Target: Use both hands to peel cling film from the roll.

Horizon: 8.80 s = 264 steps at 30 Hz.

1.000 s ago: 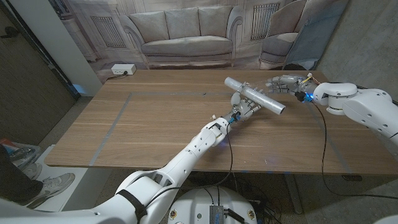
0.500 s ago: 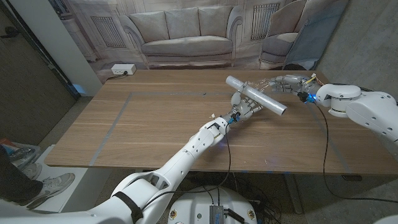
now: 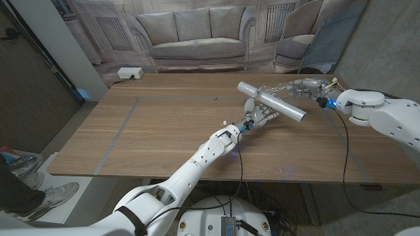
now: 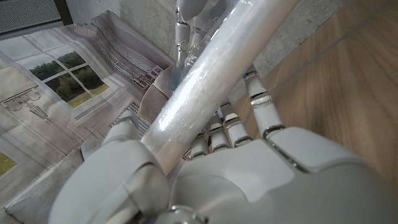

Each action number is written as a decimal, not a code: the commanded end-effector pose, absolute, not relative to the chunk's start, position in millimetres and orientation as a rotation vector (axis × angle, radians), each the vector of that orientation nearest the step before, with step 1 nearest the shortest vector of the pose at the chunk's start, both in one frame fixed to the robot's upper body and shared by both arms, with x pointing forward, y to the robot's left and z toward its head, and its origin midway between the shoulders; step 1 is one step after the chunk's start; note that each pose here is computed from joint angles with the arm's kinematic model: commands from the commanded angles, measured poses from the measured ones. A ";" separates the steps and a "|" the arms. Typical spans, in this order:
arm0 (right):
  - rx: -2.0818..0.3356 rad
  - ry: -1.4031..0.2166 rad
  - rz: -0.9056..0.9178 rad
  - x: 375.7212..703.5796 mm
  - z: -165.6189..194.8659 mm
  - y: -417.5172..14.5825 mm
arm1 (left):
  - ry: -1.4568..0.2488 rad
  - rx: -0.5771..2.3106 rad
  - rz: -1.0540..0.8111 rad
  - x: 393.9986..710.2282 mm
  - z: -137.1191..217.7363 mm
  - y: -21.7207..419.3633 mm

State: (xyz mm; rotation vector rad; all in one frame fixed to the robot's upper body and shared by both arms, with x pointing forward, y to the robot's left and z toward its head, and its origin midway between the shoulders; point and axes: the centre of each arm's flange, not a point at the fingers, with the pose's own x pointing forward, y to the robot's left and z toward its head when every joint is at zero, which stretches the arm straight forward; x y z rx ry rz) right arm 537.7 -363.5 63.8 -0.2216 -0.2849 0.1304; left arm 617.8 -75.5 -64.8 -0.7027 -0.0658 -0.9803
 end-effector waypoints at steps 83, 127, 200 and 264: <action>-0.191 -0.371 0.015 515.5 93.7 -360.2 | -0.083 -0.651 -1.004 592.6 -76.6 -61.2; -0.165 -0.380 -0.063 514.9 110.5 -365.7 | -0.091 -0.664 -0.998 592.1 -77.6 -55.8; -0.122 -0.390 -0.157 513.0 134.0 -354.5 | -0.102 -0.674 -0.960 585.2 -79.7 -31.6; -0.011 -0.443 -0.184 522.9 109.3 -328.7 | -0.093 -0.615 -1.019 592.9 -58.1 -8.2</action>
